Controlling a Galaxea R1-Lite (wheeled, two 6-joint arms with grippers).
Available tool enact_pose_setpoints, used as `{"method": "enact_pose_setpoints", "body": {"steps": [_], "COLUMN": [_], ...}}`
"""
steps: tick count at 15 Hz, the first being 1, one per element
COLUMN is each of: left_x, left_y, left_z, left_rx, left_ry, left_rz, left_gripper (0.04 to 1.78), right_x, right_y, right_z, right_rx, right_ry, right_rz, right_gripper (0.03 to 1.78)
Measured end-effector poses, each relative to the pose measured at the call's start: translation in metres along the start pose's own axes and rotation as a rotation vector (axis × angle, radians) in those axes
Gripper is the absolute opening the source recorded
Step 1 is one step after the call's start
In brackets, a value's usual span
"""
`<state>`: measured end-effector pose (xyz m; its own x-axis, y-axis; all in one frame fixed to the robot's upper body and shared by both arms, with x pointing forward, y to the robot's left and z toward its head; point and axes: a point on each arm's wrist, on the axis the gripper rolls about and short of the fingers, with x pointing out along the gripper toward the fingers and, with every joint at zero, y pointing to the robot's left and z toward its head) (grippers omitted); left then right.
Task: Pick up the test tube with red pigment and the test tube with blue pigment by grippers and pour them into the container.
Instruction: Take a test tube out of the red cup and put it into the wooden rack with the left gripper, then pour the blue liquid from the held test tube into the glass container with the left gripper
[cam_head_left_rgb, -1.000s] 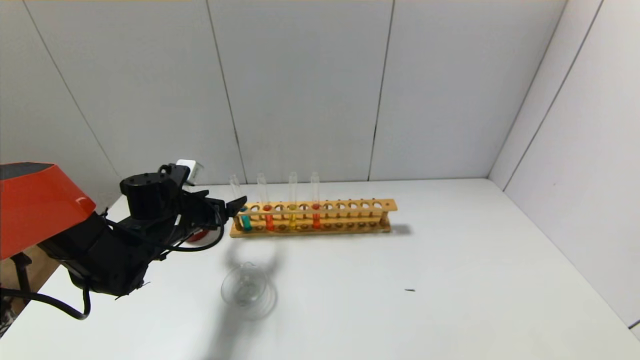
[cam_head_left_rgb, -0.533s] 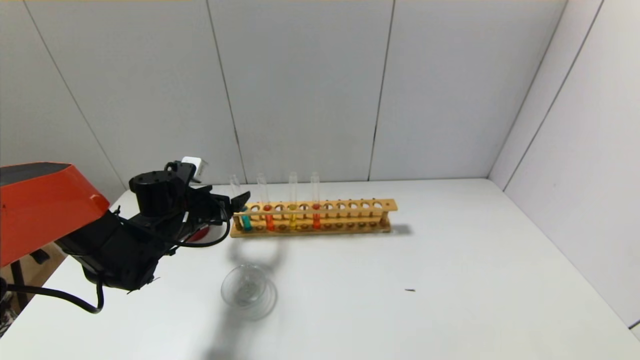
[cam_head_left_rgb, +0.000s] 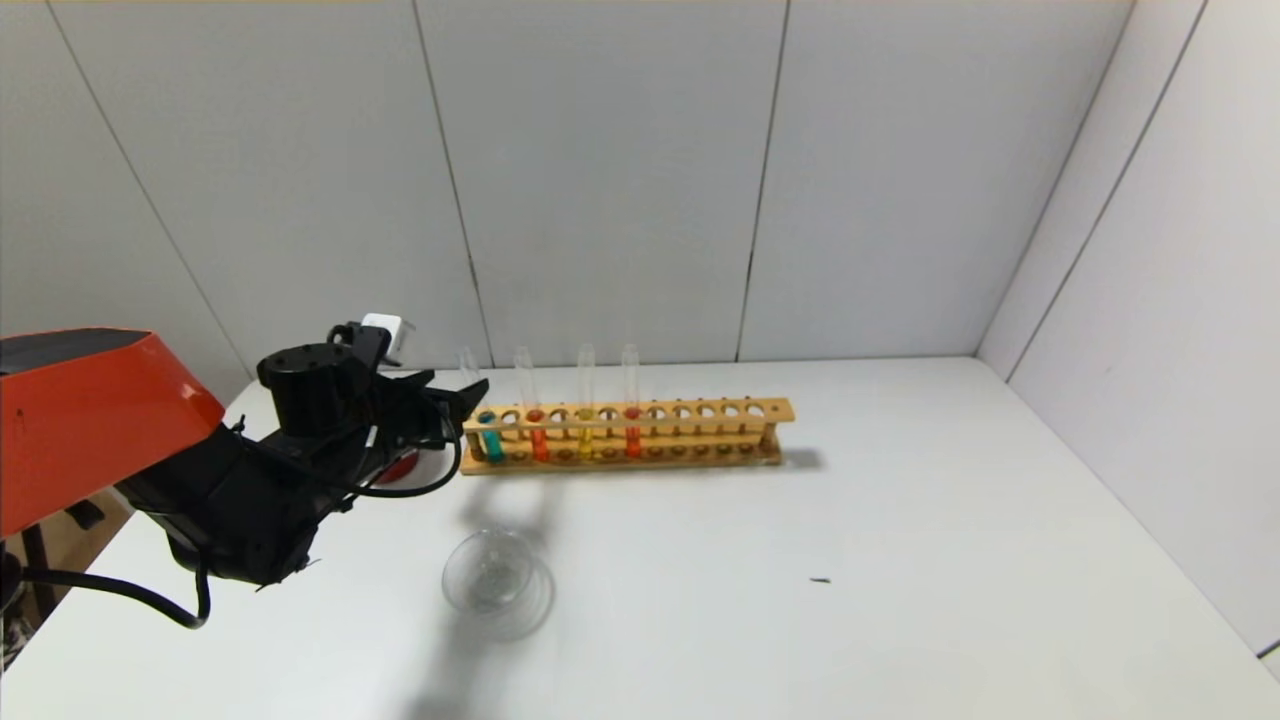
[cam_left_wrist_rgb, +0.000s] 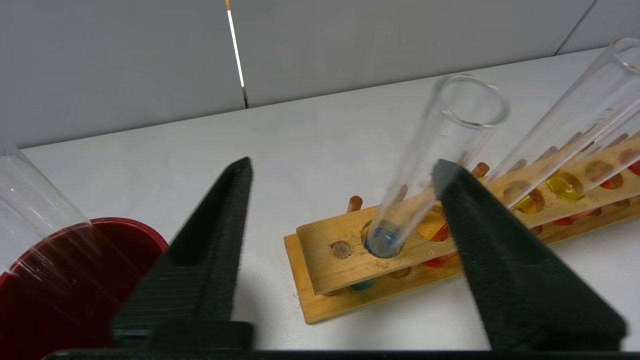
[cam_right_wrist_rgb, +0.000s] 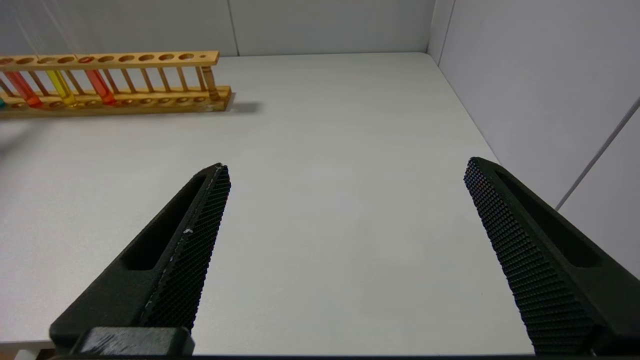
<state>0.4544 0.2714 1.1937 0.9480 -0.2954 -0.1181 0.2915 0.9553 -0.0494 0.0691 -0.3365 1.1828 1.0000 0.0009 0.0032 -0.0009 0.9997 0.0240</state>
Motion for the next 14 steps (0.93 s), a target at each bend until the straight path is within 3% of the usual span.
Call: {"method": "enact_pose_setpoints", "body": {"steps": [3,5,14], "left_x": [-0.0004,-0.0007,-0.0018], "left_y": [-0.0005,-0.0005,-0.0015], "left_z": [0.0006,0.0006,0.004], "left_rx": [0.001,0.0,0.005], "left_ry": [-0.007,-0.007,-0.016], "left_rz": [-0.003,-0.002,-0.005], "left_gripper": [0.64,0.38,0.32], "right_x": [0.0,0.0,0.0], "right_y": [0.0,0.0,0.0], "right_z": [0.0,0.0,0.0], "right_rx": [0.0,0.0,0.0], "right_ry": [0.0,0.0,0.0], "right_rz": [0.0,-0.001,0.0], "right_gripper": [1.71,1.71,1.71]}}
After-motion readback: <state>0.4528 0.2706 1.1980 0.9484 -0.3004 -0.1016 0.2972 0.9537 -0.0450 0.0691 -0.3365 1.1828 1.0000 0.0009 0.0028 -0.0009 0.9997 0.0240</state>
